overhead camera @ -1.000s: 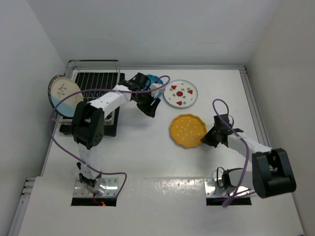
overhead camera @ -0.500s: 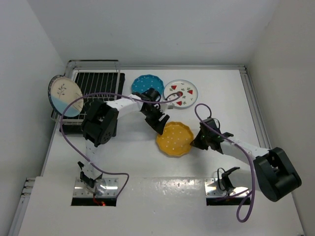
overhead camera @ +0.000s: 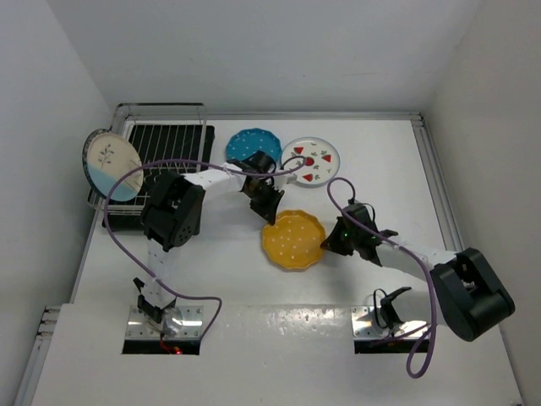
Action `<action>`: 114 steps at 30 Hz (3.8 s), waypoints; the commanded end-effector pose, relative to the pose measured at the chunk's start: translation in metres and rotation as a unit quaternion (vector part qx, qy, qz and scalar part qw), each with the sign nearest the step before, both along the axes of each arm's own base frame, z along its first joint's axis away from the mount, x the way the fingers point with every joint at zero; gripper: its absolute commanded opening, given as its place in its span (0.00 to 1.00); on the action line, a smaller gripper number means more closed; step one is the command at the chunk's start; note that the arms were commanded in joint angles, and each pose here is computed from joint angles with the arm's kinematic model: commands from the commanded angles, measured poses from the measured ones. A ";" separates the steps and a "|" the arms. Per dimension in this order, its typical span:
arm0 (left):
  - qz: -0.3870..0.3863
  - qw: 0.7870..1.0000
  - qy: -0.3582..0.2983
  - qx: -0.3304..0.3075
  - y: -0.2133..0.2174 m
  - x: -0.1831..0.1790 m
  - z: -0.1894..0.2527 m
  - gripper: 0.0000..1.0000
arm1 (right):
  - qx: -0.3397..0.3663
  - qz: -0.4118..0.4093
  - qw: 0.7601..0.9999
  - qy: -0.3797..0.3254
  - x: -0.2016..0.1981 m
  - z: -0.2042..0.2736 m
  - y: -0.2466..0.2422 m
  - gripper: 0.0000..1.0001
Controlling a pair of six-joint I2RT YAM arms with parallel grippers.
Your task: Load the plates into the dish rack
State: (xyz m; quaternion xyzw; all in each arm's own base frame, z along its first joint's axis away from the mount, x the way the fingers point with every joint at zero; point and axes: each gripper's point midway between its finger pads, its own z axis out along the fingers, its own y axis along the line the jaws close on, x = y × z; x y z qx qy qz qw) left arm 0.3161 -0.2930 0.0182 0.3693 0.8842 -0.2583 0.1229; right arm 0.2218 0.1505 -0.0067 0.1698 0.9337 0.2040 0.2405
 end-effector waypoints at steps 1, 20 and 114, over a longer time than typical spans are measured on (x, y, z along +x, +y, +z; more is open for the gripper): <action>-0.023 0.999 0.014 0.022 0.005 -0.008 -0.011 0.00 | 0.008 0.065 0.998 -0.016 -0.005 -0.005 0.010 0.00; -0.042 0.995 -0.095 -0.006 0.032 0.001 0.129 0.00 | 0.195 0.339 0.909 -0.147 0.060 0.039 0.125 0.52; 0.458 0.783 -0.399 0.135 0.444 0.118 0.324 0.00 | -0.091 0.310 0.890 -0.320 0.121 0.142 0.070 0.89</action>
